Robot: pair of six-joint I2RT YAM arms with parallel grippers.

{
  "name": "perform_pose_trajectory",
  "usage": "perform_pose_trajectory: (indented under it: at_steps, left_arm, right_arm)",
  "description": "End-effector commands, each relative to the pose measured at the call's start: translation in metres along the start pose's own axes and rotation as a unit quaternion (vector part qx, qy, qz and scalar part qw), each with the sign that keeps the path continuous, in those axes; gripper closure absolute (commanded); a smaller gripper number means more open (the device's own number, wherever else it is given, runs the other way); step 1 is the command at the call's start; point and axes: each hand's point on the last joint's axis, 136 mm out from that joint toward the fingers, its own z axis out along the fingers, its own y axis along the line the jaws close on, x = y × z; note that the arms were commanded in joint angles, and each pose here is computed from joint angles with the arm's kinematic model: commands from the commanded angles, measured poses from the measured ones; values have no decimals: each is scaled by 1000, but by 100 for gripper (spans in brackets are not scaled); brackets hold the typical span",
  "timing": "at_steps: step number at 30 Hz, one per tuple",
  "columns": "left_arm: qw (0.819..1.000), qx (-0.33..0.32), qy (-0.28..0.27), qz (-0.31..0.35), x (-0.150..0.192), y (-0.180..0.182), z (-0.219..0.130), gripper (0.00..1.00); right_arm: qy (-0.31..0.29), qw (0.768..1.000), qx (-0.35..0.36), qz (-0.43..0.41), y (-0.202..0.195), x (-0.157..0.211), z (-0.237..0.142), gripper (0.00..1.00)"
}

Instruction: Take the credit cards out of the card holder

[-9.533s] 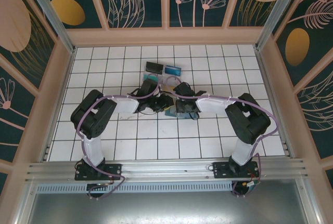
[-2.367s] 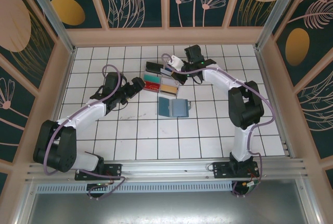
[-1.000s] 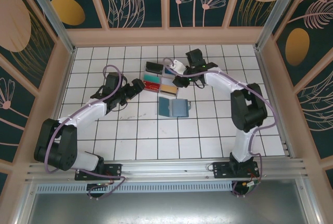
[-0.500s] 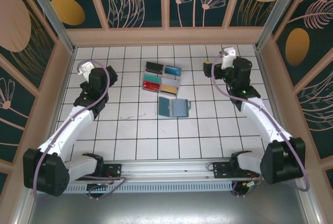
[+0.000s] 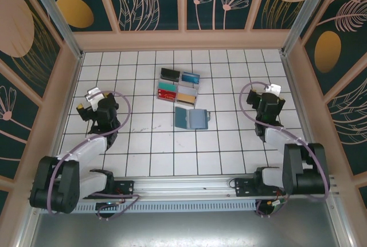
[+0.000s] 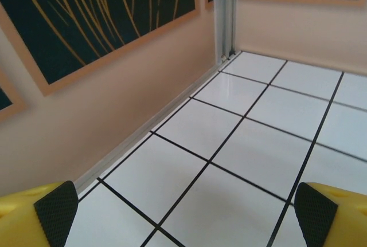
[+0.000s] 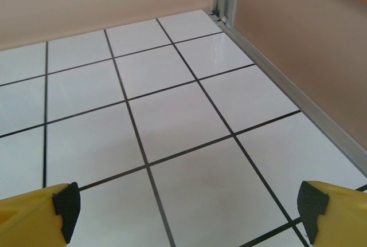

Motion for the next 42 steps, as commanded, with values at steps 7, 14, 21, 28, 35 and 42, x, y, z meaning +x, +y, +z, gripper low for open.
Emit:
perform_pose_trajectory:
  at_steps: [7, 14, 21, 28, 35, 42]
  left_arm:
    - [982, 169, -88, -14, -19, -42, -6, 1]
    - [970, 208, -118, -39, -6, -44, -19, 1]
    - [973, 201, -107, -43, 8, -45, -8, 1]
    - [977, 193, -80, -42, 14, -50, 8, 1]
    - [979, 183, -79, -51, 14, -44, 10, 1]
    - [979, 184, -76, -50, 14, -46, 12, 1]
  right_arm:
    - [-84, 992, -93, 16, 23, -19, -2, 1]
    - [-117, 983, -144, -3, 34, -3, -19, 1]
    - [-111, 985, -131, 1, 31, 9, -10, 1]
    - [-101, 988, -117, 16, 25, 9, -3, 1]
    - [-101, 988, -117, 16, 25, 9, -3, 1]
    - [-101, 988, -117, 16, 25, 9, -3, 1]
